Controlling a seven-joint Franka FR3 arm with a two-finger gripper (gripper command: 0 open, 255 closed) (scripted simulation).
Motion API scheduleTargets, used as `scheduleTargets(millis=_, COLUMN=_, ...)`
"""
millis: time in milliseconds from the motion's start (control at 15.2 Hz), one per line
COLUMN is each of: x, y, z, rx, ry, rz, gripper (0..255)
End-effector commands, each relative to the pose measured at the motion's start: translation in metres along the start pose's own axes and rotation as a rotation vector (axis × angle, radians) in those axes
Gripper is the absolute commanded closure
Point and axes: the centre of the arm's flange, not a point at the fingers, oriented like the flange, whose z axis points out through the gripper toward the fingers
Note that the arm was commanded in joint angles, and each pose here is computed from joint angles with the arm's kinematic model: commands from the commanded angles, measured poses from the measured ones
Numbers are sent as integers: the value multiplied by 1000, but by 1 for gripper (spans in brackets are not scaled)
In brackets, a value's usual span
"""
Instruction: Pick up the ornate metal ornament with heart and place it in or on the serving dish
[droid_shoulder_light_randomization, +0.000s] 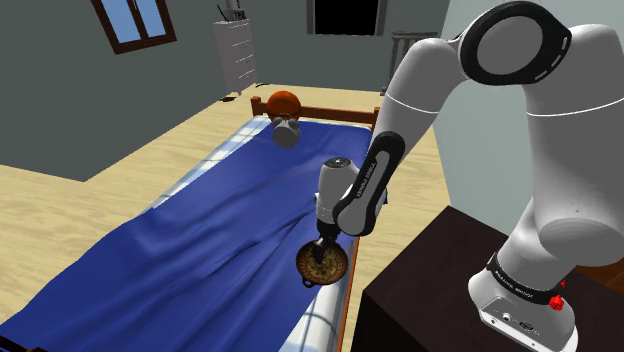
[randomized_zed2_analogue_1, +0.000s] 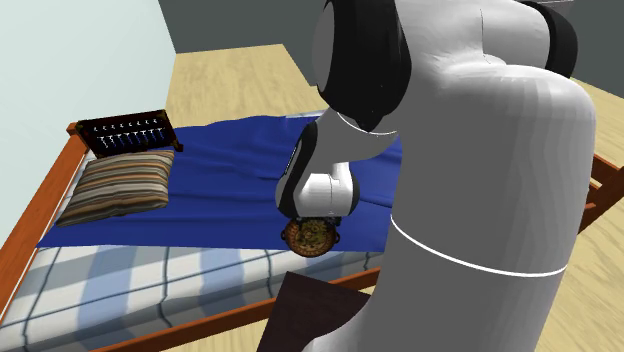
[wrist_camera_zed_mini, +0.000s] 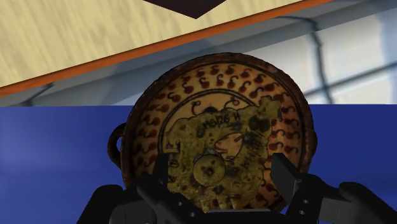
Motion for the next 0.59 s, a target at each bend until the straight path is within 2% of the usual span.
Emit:
scheduleTargets(millis=0, x=0, y=0, z=0, rx=0, ry=0, rz=0, gripper=0)
scheduleTargets(millis=132, x=0, y=0, z=0, rx=0, ry=0, rz=0, gripper=0)
scheduleTargets(millis=396, x=0, y=0, z=-50, rx=0, ry=0, rz=0, gripper=0)
scheduleTargets(millis=528, x=0, y=0, z=-50, rx=0, ry=0, rz=0, gripper=0)
